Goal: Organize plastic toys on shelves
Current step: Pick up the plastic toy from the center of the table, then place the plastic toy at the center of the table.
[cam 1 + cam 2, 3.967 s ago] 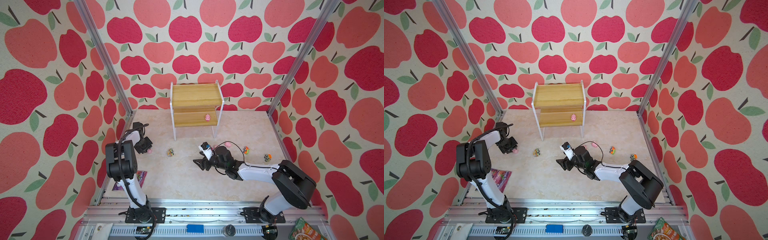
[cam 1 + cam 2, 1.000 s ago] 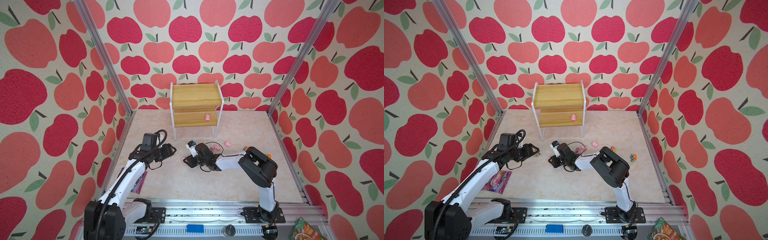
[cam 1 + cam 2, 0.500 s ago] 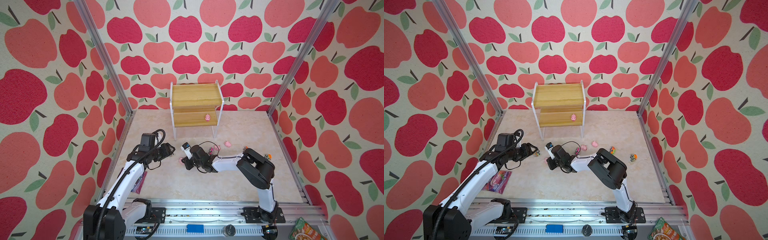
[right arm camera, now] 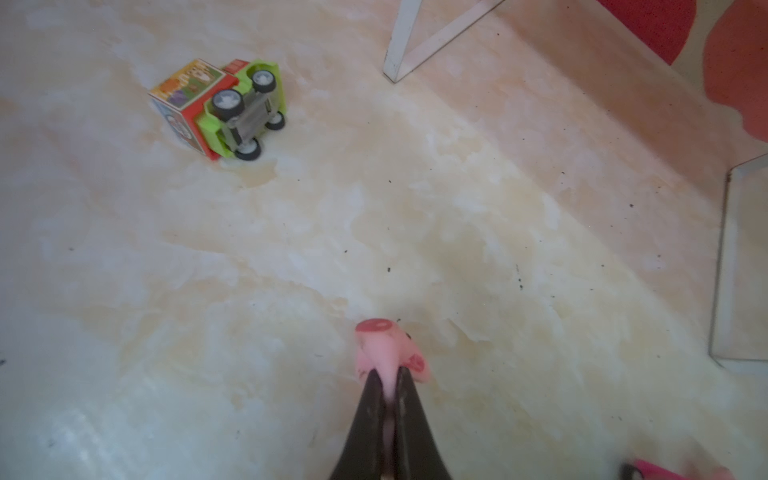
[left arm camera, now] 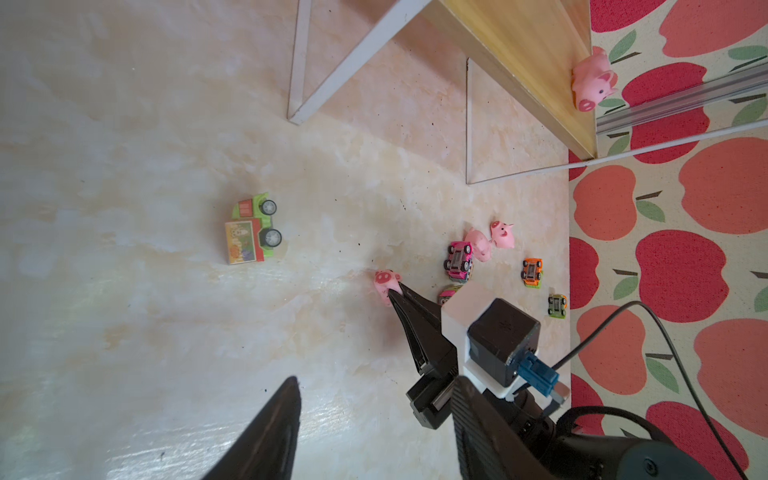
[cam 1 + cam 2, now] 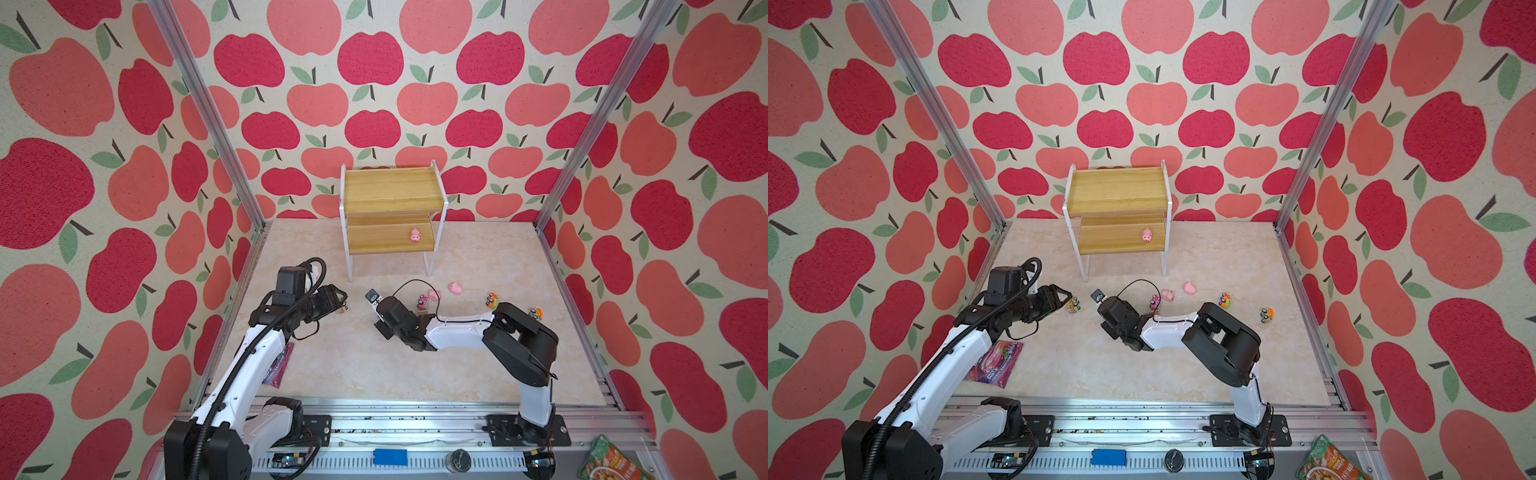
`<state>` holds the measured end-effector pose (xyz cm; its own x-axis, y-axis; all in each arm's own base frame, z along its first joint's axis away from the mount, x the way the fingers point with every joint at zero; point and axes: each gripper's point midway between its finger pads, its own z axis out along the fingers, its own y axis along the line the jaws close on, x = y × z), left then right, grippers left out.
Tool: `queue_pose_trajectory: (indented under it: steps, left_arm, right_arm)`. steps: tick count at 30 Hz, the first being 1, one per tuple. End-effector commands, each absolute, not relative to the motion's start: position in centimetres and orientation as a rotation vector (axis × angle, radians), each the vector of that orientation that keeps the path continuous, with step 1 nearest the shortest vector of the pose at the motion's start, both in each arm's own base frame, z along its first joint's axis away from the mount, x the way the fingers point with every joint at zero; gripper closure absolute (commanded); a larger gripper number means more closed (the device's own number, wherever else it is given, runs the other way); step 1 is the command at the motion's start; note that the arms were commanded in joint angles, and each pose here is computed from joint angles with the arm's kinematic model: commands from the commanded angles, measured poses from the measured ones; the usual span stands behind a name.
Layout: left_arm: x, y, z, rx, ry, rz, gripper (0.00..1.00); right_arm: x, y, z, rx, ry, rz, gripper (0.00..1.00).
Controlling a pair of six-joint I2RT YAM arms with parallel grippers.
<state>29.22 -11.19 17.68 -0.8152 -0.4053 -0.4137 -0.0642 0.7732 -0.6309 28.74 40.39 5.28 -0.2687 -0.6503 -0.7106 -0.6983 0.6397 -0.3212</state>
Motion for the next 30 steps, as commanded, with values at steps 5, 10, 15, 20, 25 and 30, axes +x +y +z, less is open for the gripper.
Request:
queue_pose_trajectory:
  steps: [5,10,15,20,25,30]
  left_arm:
    - [29.2,-10.5,17.1,-0.36,2.428,-0.808,0.39]
    - [29.4,-10.4,16.9,-0.368,2.428,-0.806,0.39]
    - [29.3,-10.3,16.8,-0.371,2.428,-0.807,0.4]
    - [29.3,-10.2,16.9,-0.372,2.42,-0.806,0.4]
    - [29.2,-10.2,16.8,-0.374,2.419,-0.809,0.4]
    - [29.1,-10.1,16.8,-0.376,2.417,-0.807,0.4]
  right_arm:
    - [30.0,39.6,4.6,-1.17,1.899,-0.218,0.92]
    - [28.7,40.2,3.2,-1.209,1.932,-0.156,0.88]
    - [27.2,41.0,3.1,-1.224,1.953,-0.062,0.81]
    - [25.2,42.3,3.2,-1.238,1.99,0.117,0.74]
    - [23.4,43.5,3.8,-1.224,2.021,0.313,0.7]
    - [22.5,44.3,5.2,-1.185,2.026,0.448,0.66]
